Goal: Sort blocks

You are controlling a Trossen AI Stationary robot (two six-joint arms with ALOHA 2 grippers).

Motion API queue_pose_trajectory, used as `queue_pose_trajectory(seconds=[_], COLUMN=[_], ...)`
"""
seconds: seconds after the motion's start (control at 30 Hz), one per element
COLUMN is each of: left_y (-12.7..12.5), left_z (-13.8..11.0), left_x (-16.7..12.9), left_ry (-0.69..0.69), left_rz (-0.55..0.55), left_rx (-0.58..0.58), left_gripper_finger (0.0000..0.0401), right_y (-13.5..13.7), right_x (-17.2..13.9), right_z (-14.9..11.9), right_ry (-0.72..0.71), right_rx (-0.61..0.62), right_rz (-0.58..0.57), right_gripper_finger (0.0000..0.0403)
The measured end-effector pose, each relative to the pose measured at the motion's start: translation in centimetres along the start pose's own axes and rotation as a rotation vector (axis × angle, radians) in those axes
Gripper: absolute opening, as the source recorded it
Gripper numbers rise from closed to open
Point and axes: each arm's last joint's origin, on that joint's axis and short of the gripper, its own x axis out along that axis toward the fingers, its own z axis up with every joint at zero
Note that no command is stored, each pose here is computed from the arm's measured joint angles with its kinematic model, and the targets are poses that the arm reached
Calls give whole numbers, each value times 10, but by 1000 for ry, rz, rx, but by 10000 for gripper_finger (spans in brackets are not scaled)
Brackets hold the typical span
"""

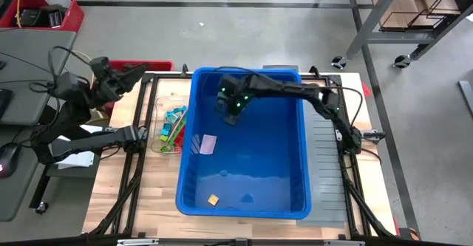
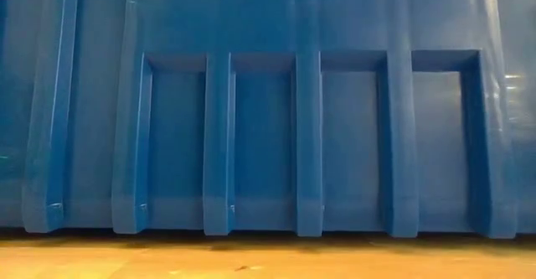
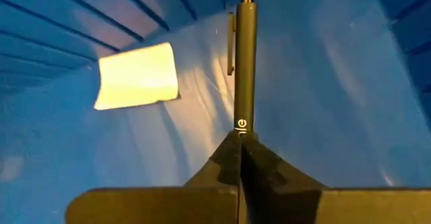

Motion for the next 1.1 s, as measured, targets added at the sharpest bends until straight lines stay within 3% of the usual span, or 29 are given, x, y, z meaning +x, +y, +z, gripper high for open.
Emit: queue_pose_trajectory(seconds=[0.13, 0.27, 0.37, 0.47, 0.7, 0.9, 1.1], left_y=[-1, 2, 4, 8, 42, 71, 87], left_z=[2, 0, -2, -7, -52, -101, -145], left_x=[-2, 2, 6, 14, 57, 91, 117], left_ry=[-29, -27, -14, 24, 399, 775, 1134], left_rz=[9, 41, 53, 85, 198, 163, 186], left_rx=[0, 0, 1, 2, 42, 76, 414], left_gripper_finger=[202, 202, 202, 202, 202, 202, 202], right_y=[1, 6, 11, 14, 15, 18, 22], right_x=[-47, -108, -133, -146, -152, -196, -253], right_z=[3, 10, 12, 8, -2, -17, -43], right_ry=[-107, -325, -438, -452, -381, -444, -570], right_rx=[29, 53, 78, 87, 36, 11, 28], right_rz=[-6, 19, 42, 55, 53, 49, -46], right_gripper_finger=[4, 2, 1, 1, 0, 0, 0])
